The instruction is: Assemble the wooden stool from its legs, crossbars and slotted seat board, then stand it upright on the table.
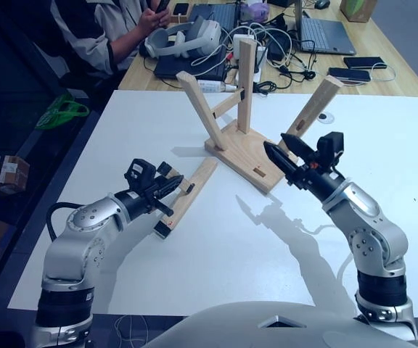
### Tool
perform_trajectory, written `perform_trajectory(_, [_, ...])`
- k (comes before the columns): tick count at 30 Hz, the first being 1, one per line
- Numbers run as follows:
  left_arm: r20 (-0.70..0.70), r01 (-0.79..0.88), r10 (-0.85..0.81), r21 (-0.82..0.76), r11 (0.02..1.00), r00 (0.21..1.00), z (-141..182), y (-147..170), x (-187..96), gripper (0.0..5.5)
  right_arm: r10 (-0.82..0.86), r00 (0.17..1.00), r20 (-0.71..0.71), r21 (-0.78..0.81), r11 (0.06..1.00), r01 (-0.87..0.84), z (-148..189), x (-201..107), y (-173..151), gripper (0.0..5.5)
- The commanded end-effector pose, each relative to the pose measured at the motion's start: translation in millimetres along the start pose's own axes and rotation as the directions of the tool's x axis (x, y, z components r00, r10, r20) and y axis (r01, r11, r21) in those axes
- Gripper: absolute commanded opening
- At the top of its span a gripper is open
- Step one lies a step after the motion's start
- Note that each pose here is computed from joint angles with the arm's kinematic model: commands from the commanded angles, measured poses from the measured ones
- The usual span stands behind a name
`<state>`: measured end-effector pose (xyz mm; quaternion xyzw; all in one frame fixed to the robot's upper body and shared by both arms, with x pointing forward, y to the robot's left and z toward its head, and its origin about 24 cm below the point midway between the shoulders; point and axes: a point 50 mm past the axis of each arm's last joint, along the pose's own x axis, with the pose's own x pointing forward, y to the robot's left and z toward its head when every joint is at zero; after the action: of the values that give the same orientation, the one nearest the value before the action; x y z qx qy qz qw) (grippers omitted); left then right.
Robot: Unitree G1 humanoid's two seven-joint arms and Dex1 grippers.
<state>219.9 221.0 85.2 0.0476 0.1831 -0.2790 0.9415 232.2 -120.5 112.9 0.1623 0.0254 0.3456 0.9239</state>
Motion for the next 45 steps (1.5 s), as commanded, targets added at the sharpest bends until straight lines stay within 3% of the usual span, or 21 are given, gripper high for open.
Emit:
perform_trajectory(1, [0.006, -0.069, 0.069, -0.014, 0.998, 0.998, -0.4, 7.1, 3.5, 0.41, -0.039, 0.999, -0.005, -0.007, 0.999, 0.039, -3.9, -8.1, -2.3, 3.0])
perform_trajectory(27, [0.044, -0.034, 0.042, -0.16, 0.986, 0.998, -2.8, 1.2, 3.3, 0.41, -0.13, 0.989, -0.075, 0.0, 0.992, 0.13, -26.2, -26.3, -18.1, 3.0])
perform_trajectory(39, [-0.189, 0.02, -0.017, 0.013, 1.0, 0.982, -24.1, -2.6, 6.0, 0.41, -0.133, 0.988, -0.081, -0.012, 0.991, 0.132, -26.1, -23.3, -20.2, 3.0])
perform_trajectory(45, [-0.28, 0.113, -0.081, 0.1, 0.989, 0.957, 9.8, 13.1, 31.0, 0.41, -0.129, 0.988, -0.08, -0.016, 0.992, 0.128, -27.0, -19.1, -21.0, 3.0])
